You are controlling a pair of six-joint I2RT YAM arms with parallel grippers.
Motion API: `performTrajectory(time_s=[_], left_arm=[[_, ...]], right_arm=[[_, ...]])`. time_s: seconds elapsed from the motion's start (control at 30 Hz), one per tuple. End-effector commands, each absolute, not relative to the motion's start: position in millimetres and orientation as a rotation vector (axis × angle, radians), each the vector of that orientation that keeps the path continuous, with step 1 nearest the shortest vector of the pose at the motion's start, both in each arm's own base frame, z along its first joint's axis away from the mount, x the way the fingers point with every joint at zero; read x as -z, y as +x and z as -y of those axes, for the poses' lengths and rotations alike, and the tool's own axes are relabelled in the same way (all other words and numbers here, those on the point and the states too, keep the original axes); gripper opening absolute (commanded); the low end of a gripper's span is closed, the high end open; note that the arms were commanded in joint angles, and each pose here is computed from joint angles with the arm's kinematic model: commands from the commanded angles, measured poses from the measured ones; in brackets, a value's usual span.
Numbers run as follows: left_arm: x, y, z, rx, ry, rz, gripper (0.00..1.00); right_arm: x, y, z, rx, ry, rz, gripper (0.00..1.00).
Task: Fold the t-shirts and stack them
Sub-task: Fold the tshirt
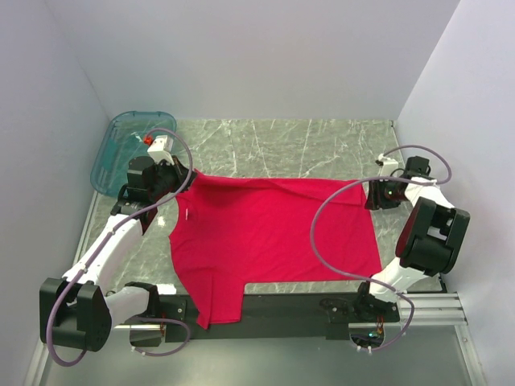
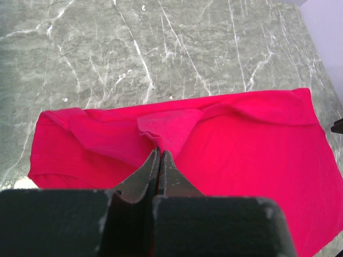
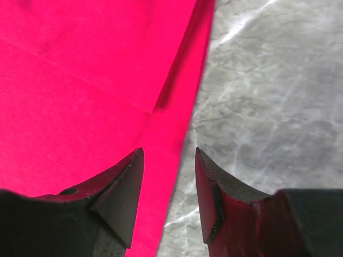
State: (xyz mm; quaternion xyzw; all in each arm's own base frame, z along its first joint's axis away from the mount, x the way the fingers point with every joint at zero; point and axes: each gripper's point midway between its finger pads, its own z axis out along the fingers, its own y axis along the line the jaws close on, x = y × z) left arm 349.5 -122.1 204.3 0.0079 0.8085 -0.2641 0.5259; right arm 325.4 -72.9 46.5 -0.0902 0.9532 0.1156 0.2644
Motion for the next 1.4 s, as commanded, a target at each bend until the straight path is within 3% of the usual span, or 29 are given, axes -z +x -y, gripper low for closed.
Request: performTrajectory(time_s=[0.0, 0.4, 1.23, 1.33, 1.37], left_arm=[[-220, 349, 124, 0.644, 0.057, -1.877, 0.01], [-219, 345, 124, 0.649, 0.059, -1.878, 0.01], [-174, 314, 122, 0.650, 0.047, -2.076, 0.01], [-164, 306, 125, 0.670, 0.060, -2.137, 0.04], [-167, 306, 125, 0.674, 0.062, -2.148, 0.12]], right_arm=[[-84, 346, 78, -0.284, -0.286, -2.446, 0.51], [-104, 339, 7, -0.765, -0.380, -2.367, 0.51], [-102, 337, -26, -0.779, -0.472, -2.388, 0.51], [-102, 337, -28, -0.770, -0.488, -2.392, 0.52], [-101, 337, -27, -0.761, -0.489, -2.396, 0.52]])
